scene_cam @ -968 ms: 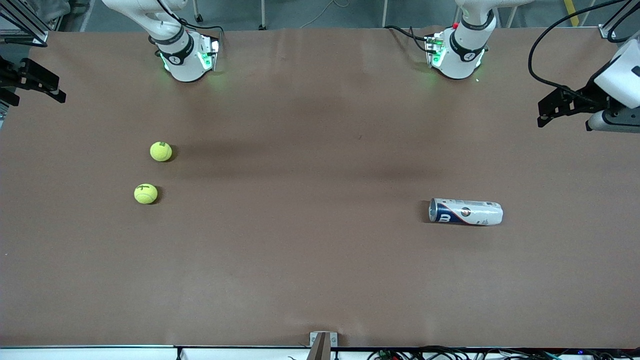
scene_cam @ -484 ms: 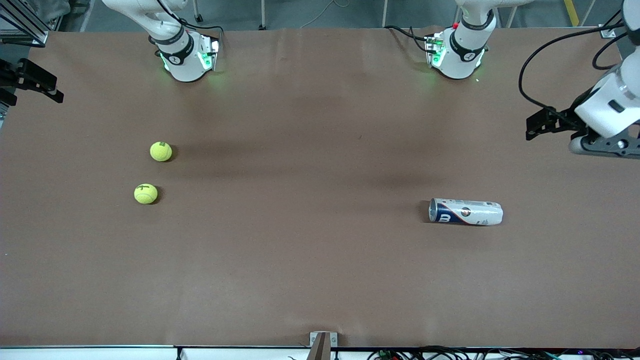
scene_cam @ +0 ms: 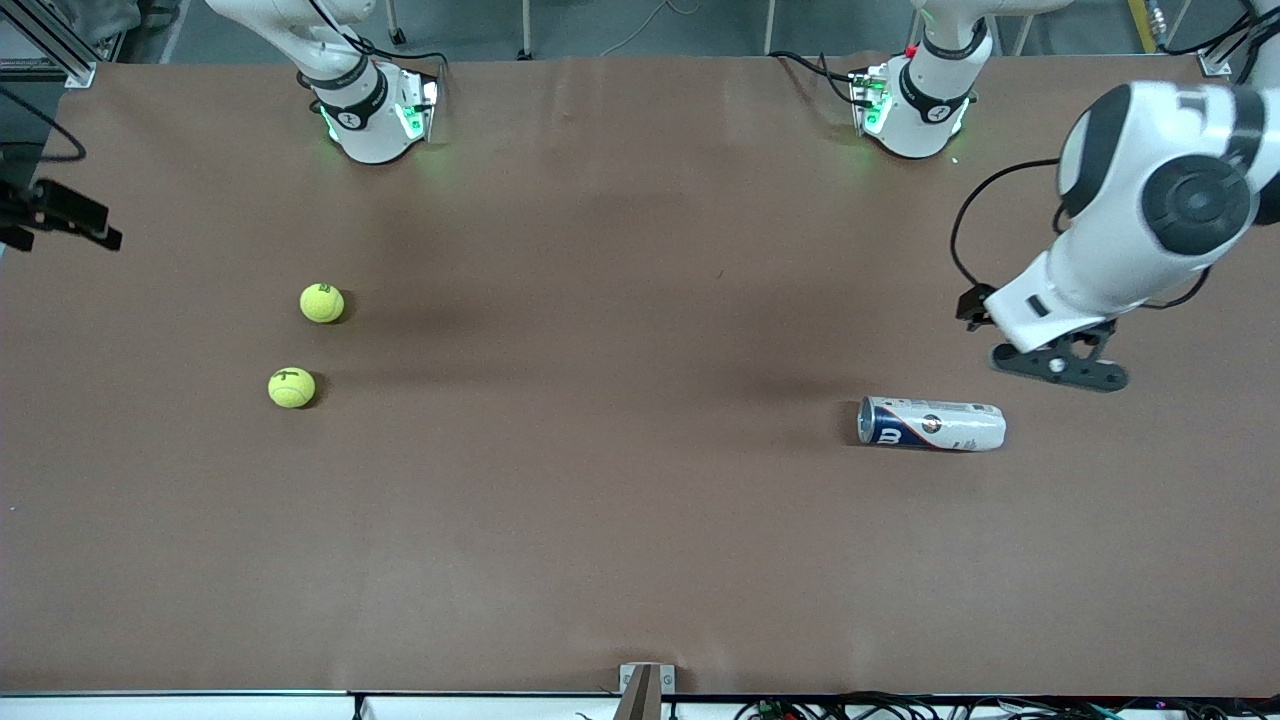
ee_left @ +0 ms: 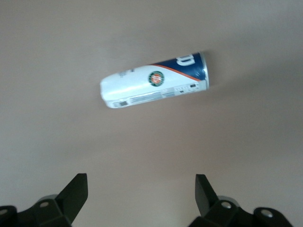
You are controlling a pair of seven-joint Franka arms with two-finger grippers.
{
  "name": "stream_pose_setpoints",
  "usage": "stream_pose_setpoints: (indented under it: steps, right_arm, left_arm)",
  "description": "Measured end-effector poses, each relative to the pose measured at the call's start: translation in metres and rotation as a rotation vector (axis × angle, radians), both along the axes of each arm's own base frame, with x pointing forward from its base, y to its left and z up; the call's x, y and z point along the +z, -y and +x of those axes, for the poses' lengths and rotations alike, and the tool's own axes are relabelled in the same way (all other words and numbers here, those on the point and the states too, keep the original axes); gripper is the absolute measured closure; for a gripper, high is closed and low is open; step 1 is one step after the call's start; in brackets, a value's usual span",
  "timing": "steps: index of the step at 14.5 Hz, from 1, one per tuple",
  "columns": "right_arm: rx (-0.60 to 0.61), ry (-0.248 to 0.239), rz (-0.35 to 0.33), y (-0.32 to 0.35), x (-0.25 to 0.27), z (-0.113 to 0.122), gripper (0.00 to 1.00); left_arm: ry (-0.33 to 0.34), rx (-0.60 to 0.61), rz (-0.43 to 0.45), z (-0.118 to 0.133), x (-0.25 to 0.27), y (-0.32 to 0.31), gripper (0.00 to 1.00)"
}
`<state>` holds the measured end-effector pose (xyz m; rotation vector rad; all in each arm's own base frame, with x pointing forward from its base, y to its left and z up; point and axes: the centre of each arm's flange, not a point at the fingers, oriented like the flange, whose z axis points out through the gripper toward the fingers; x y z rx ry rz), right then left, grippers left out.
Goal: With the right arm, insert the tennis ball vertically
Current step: 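Grasp the can with the left gripper while the right gripper reaches a ball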
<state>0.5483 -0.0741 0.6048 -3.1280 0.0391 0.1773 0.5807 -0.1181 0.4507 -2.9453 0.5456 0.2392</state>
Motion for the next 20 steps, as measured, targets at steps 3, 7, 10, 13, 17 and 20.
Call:
stream_pose_setpoints:
  steps: [3,7,10,13,17,20]
  right_arm:
    - [-0.008,-0.029,-0.015,0.010,-0.038,0.024,0.00]
    - [-0.006,-0.054,-0.013,0.010,-0.057,0.025,0.00]
    - [-0.007,-0.064,-0.010,0.010,-0.090,0.021,0.00]
    - [-0.020,-0.083,-0.004,0.014,-0.119,0.009,0.00]
    - [-0.074,-0.083,0.022,0.033,-0.167,-0.014,0.00]
    - [-0.083,-0.059,0.026,0.031,-0.217,-0.039,0.00]
  left_arm:
    - [-0.061,-0.109,-0.012,0.006,-0.035,0.006,0.00]
    - [-0.156,-0.201,0.007,0.008,-0.086,0.009,0.00]
    - [-0.206,-0.257,0.001,0.008,-0.111,0.010,0.00]
    - [-0.248,-0.364,0.077,0.011,-0.137,0.002,0.00]
    - [-0.293,-0.540,0.155,0.017,-0.170,0.001,0.02]
    - [-0.305,-0.649,0.213,0.016,-0.190,0.021,0.02]
